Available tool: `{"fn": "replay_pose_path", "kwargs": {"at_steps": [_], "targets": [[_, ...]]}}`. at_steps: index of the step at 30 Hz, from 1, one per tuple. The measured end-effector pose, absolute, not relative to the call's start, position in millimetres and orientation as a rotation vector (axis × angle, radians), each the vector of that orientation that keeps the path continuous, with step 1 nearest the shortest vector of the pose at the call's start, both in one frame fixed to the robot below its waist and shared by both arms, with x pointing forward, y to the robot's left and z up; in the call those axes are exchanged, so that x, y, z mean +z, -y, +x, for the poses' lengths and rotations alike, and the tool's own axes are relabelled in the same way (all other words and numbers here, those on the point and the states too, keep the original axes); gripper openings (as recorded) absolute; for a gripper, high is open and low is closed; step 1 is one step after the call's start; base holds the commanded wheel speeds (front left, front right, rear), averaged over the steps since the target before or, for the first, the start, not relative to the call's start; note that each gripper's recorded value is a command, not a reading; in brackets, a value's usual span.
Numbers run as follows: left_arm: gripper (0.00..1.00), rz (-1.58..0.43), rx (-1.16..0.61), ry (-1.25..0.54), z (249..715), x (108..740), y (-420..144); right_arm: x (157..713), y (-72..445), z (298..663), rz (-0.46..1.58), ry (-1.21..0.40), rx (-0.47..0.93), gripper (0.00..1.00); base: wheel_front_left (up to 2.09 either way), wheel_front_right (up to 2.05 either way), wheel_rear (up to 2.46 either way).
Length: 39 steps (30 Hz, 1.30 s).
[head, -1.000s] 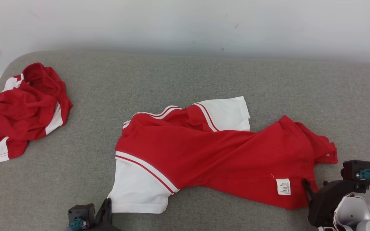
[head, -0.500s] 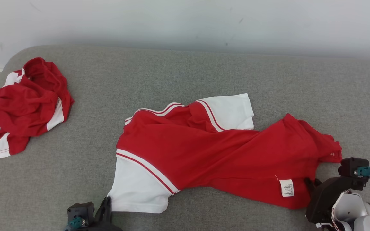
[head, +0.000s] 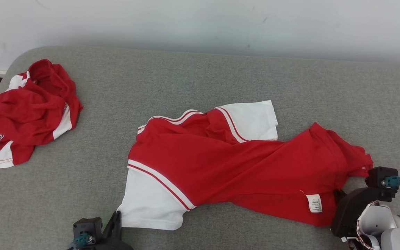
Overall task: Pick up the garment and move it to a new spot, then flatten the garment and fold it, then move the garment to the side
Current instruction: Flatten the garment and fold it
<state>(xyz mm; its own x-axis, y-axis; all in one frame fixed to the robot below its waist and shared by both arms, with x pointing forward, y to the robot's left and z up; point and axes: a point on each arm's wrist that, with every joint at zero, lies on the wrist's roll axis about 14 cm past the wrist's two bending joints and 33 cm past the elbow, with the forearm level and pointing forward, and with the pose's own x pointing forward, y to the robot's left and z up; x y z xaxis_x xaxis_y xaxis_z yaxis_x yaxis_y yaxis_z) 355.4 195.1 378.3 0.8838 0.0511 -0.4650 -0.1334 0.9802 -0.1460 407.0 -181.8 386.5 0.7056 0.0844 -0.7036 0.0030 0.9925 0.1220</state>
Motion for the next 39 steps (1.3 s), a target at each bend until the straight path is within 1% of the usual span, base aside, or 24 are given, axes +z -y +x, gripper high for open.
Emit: {"fn": "replay_pose_path", "kwargs": {"at_steps": [6, 8, 12, 16, 18, 21, 24, 26, 28, 29, 30, 33, 39], "targets": [[0.00, -0.182, 0.103, -0.449, 356.6, 383.8, -197.6, 394.4, 182.0, 408.5, 0.117, -0.753, 0.046, 0.00, 0.00, 0.00, 0.00], [0.00, -0.230, 0.118, -0.359, 365.1, 403.8, -201.9, 405.3, 179.9, 406.3, 0.156, -0.712, 0.057, 0.00, 0.00, 0.00, 0.00], [0.00, -0.425, 0.129, -0.184, 376.0, 447.5, -205.7, 437.3, 177.3, 407.2, 0.233, -0.601, 0.082, 0.00, 0.00, 0.00, 0.00], [0.00, -0.483, 0.085, -0.023, 383.9, 498.1, -210.2, 480.8, 189.0, 411.5, 0.221, -0.461, 0.067, 0.00, 0.00, 0.00, 0.00], [0.00, -0.491, 0.078, 0.014, 382.4, 511.9, -211.5, 490.0, 194.3, 408.2, 0.215, -0.442, 0.056, 0.00, 0.00, 0.00, 0.00], [0.00, -0.512, 0.035, 0.009, 378.5, 520.3, -199.2, 492.9, 212.7, 398.3, 0.176, -0.447, 0.000, 0.00, 0.00, 0.00, 0.00], [0.00, -0.518, 0.021, -0.078, 367.8, 503.0, -186.2, 491.3, 217.4, 390.6, 0.156, -0.467, -0.014, 0.00, 0.00, 0.00, 0.00], [0.00, -0.518, 0.017, -0.167, 357.2, 480.4, -177.7, 476.7, 212.4, 382.3, 0.150, -0.525, -0.001, 0.00, 0.00, 0.00, 0.00], [0.00, -0.508, 0.013, -0.259, 346.4, 455.4, -169.9, 450.7, 206.9, 369.5, 0.150, -0.625, 0.011, 0.00, 0.00, 0.00, 0.00], [0.00, -0.509, 0.015, -0.288, 342.7, 446.8, -167.6, 438.4, 204.1, 363.3, 0.153, -0.671, 0.017, 0.40, 0.00, 0.00, 0.00], [0.00, -0.508, 0.020, -0.310, 339.9, 439.5, -166.4, 428.0, 202.5, 357.7, 0.155, -0.707, 0.020, 1.00, 0.00, 0.00, 0.00], [0.00, -0.518, 0.027, -0.334, 336.4, 429.0, -164.0, 412.1, 201.9, 348.2, 0.137, -0.770, 0.018, 1.00, 0.00, 0.00, 0.00], [0.00, -0.512, 0.035, -0.330, 338.5, 426.1, -169.0, 414.7, 214.7, 348.2, 0.064, -0.775, -0.023, 1.00, 0.00, 0.00, 0.00]]}}
